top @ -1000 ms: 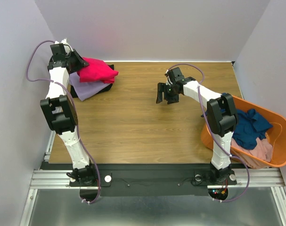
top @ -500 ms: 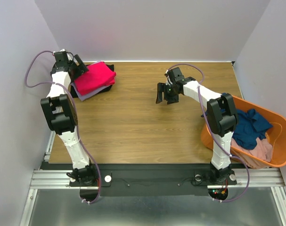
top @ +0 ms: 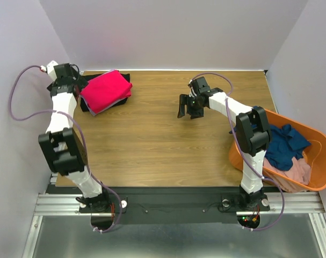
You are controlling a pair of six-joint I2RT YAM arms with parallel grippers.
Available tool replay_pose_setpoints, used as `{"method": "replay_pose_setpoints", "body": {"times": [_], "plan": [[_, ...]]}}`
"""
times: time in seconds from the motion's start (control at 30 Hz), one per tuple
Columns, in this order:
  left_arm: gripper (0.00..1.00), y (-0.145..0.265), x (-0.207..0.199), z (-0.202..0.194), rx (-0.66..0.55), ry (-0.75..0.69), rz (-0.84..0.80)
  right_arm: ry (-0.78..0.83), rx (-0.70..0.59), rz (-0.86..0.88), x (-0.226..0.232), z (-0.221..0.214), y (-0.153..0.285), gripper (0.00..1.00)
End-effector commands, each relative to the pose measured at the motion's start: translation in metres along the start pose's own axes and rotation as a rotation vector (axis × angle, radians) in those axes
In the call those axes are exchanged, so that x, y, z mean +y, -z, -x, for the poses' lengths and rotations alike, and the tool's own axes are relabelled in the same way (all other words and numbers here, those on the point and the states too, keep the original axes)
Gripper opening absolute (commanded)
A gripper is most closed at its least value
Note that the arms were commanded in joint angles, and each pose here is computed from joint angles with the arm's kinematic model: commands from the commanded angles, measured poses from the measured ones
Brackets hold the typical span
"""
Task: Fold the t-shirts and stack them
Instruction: Neatly place the folded tshirt to the corner
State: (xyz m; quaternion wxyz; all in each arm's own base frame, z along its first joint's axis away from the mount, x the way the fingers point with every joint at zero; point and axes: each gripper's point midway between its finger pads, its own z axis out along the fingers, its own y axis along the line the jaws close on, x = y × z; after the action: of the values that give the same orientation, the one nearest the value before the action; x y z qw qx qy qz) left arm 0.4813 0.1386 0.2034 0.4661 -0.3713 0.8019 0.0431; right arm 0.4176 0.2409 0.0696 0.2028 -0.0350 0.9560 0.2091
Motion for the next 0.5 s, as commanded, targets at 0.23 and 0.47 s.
{"method": "replay_pose_setpoints", "body": {"times": [0.23, 0.47], "plan": [[0.98, 0.107, -0.026, -0.032, -0.145, -0.076, -0.147, -0.044, -0.152, -0.067, -0.014, 0.038, 0.04, 0.8], [0.98, 0.179, -0.112, -0.13, -0.014, -0.239, -0.438, -0.051, -0.231, -0.092, -0.014, 0.052, 0.059, 0.8]]}}
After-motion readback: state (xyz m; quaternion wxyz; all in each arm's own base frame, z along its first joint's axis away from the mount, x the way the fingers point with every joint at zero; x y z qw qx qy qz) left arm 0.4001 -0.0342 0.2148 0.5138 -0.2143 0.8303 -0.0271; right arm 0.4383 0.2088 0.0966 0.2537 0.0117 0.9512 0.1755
